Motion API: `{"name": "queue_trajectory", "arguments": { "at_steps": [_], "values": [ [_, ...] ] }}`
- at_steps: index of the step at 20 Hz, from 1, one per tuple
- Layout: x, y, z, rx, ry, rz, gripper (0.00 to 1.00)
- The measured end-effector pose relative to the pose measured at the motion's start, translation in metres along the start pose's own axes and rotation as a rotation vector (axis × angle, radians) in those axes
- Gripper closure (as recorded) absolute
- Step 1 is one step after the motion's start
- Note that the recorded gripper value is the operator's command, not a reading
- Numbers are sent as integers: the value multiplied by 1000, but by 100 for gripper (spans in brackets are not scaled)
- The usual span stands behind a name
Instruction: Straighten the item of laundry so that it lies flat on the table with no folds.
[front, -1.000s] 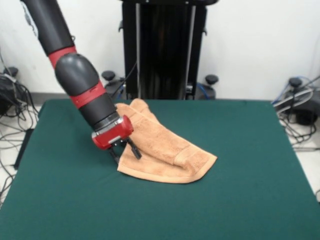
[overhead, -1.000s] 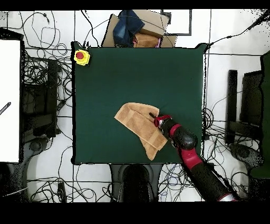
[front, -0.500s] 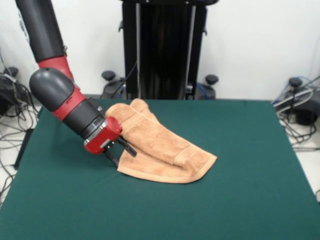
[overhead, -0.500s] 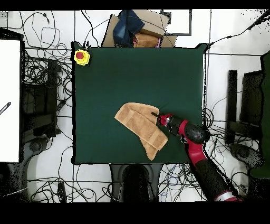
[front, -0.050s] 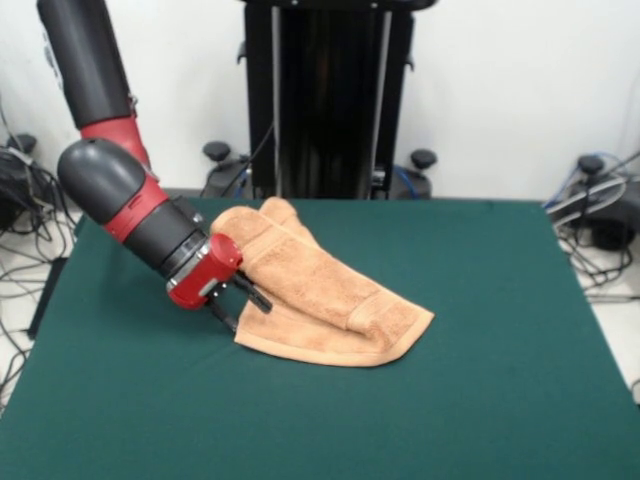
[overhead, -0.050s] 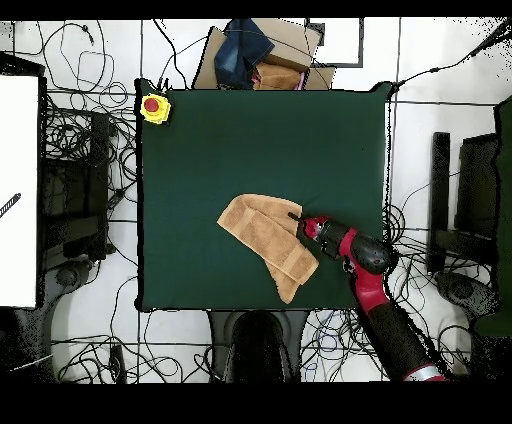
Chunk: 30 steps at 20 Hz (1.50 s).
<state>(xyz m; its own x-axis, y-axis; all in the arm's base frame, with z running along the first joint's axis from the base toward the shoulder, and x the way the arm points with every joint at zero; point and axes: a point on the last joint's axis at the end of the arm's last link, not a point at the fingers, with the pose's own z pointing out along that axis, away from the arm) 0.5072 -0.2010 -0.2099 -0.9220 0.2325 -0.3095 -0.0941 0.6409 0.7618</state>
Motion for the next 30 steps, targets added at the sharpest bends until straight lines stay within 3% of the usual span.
{"name": "queue_trajectory", "arguments": {
  "at_steps": [5, 17, 20, 24, 30],
  "values": [
    [5, -10, 3, 46, -30, 2, 100],
    [5, -10, 3, 44, -38, 0, 100],
    [4, -8, 3, 51, -30, -19, 100],
    [1, -2, 5, 84, 1, -101, 100],
    [-3, 3, 7, 115, 37, -175, 100]
  ]
}}
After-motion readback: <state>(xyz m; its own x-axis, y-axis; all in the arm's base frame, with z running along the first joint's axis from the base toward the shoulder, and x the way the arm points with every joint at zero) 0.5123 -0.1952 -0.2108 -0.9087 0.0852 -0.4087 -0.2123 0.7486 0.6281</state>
